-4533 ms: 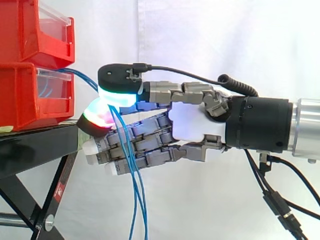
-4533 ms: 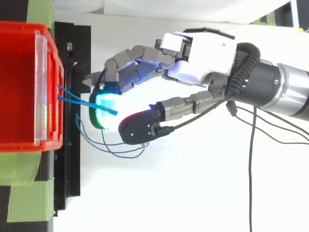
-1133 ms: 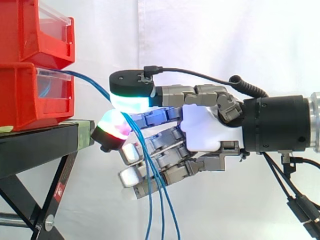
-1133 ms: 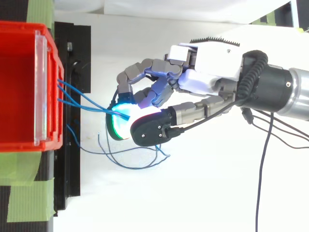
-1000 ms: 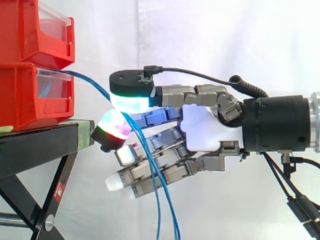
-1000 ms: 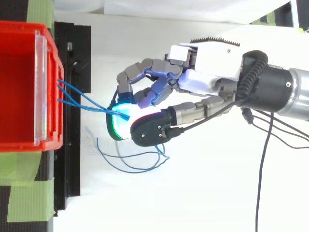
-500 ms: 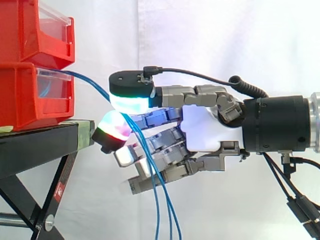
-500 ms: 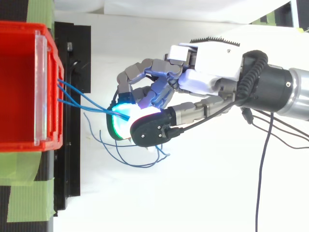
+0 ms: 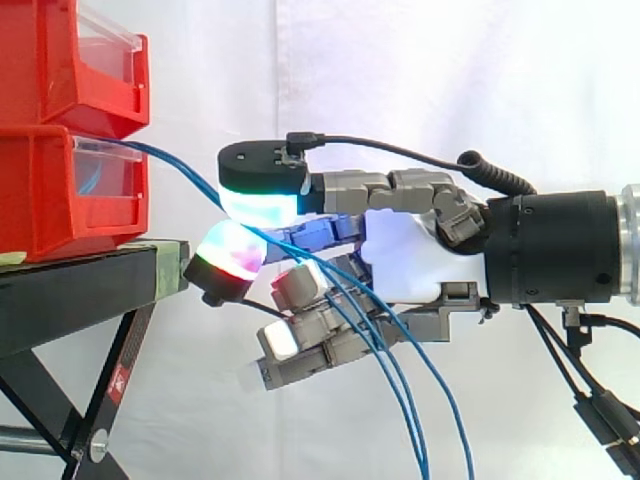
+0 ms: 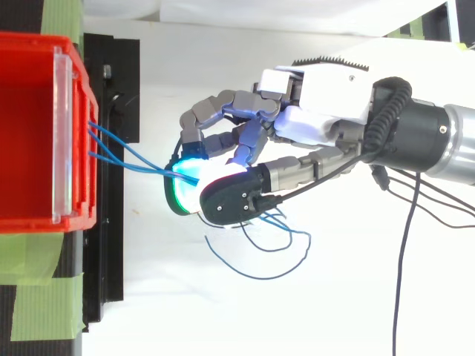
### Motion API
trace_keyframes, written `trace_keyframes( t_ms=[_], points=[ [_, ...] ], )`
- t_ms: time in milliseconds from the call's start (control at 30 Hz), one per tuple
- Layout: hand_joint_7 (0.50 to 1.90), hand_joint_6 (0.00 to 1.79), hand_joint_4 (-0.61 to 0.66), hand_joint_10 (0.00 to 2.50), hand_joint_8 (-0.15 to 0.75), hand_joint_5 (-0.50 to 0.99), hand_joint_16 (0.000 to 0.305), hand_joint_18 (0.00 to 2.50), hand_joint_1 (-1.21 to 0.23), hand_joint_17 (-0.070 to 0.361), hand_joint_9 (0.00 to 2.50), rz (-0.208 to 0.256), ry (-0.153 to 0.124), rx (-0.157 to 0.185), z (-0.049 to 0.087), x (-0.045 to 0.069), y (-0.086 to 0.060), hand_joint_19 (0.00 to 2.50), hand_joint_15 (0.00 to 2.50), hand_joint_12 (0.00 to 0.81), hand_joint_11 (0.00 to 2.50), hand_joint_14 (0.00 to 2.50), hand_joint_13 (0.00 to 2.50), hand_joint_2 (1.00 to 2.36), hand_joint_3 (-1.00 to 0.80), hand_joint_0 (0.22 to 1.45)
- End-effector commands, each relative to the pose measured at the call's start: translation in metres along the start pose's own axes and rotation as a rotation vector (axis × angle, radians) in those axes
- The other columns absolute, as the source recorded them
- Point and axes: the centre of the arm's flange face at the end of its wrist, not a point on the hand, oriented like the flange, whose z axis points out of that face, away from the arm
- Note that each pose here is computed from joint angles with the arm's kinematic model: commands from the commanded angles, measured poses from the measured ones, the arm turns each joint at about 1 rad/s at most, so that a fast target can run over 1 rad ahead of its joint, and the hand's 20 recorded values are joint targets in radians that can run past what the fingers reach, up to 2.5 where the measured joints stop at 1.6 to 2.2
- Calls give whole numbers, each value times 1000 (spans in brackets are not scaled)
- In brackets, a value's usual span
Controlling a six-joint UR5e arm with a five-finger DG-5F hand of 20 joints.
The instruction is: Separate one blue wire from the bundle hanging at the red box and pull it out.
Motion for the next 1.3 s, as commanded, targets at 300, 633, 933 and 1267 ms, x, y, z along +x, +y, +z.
trace_keyframes(
  t_ms=[300,633,933,1267],
  points=[
    [1250,886,170,1,496,-170,64,508,-658,143,1562,0,-2,0,0,0,0,81,748,535,1460,19,1064,1006,140,580],
    [1239,887,165,280,463,-171,64,539,-658,145,1559,0,1,1,0,0,1,115,986,531,1498,19,1160,1007,135,581],
    [1244,888,164,99,473,-173,67,559,-657,150,1522,4,1,1,0,0,1,150,1018,530,1524,19,1183,1008,135,581],
    [1234,886,177,7,467,-171,67,564,-660,150,1241,4,0,1,0,0,3,144,974,492,1304,18,1224,1008,138,582]
  ],
)
